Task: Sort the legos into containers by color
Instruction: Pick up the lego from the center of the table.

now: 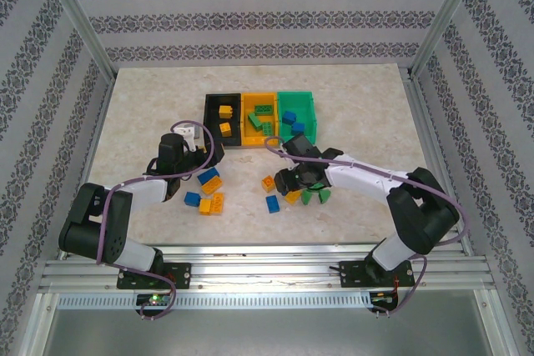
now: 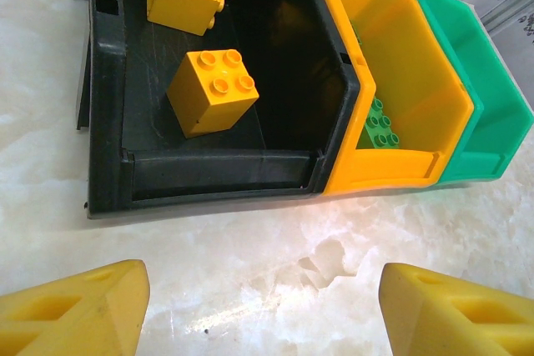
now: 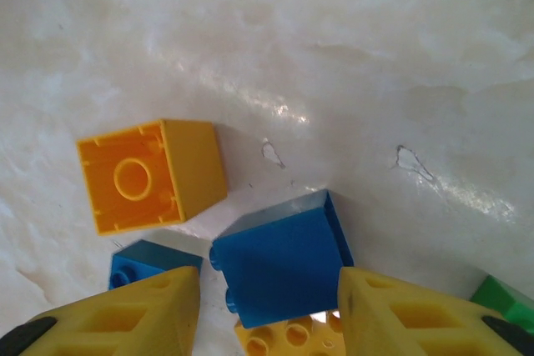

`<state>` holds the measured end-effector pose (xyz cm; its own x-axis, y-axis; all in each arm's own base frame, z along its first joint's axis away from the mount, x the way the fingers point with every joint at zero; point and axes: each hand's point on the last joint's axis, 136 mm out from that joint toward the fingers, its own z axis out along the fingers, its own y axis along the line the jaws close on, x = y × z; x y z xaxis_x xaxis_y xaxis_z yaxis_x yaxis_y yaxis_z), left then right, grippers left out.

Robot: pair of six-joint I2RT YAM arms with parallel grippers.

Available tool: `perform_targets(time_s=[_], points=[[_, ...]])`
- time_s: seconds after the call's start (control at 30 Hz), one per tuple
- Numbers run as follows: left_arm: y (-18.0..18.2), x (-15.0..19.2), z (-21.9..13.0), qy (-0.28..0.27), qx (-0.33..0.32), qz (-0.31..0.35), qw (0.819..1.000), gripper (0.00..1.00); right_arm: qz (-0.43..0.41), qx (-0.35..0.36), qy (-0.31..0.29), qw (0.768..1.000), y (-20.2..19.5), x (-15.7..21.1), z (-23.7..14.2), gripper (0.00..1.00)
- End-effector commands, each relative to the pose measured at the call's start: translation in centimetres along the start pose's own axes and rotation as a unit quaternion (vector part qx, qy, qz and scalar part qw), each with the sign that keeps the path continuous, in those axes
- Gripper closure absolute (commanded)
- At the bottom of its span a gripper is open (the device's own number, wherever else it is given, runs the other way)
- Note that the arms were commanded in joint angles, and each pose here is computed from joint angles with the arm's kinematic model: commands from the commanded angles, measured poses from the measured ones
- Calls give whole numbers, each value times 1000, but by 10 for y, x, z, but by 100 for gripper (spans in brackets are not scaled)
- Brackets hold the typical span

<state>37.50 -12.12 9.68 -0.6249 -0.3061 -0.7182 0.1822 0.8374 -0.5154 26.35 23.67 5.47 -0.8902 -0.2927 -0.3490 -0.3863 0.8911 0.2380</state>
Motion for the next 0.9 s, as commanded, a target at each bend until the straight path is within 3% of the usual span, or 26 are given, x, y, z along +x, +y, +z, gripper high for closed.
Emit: perform_targets(time_s=[0.0,0.47,0.87], points=[[0,-6,0,-13,7,2,1000,27,-40,29,22,999,-3,2,3,52],[0,-6,0,-12,6,1,1000,27,-76,62,90,991,-2,20,30,48],[-1,-6,0,-12,8,0,1000,27,-78,79,45,993,0,1,6,44]])
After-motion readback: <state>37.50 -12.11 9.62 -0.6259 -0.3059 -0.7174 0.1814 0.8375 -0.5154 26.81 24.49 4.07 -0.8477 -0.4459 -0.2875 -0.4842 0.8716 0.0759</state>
